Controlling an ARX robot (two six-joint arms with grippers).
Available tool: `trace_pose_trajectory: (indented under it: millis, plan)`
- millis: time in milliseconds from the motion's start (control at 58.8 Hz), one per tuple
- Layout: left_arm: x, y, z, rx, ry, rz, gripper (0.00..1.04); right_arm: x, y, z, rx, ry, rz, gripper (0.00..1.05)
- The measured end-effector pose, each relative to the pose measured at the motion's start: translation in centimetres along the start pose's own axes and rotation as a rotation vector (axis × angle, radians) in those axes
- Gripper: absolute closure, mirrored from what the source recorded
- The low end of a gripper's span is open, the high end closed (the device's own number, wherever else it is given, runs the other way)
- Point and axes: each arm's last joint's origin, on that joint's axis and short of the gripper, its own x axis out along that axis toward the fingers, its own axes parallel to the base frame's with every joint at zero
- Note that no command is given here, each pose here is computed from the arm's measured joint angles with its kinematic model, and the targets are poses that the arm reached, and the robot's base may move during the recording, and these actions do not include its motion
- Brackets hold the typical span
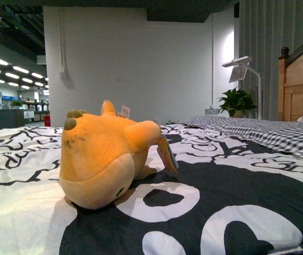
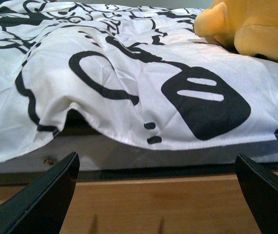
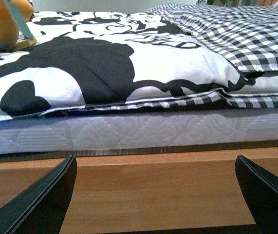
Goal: Put away toys
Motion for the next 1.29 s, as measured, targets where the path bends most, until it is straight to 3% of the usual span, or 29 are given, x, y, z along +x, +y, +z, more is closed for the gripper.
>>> trace_pose_trajectory:
  millis: [1292]
  plan:
    - [0.0, 0.0, 0.0, 0.0, 0.0, 0.0, 0.06, 0.01, -0.01, 0.06, 0.024, -0.007, -0.027, 0.07]
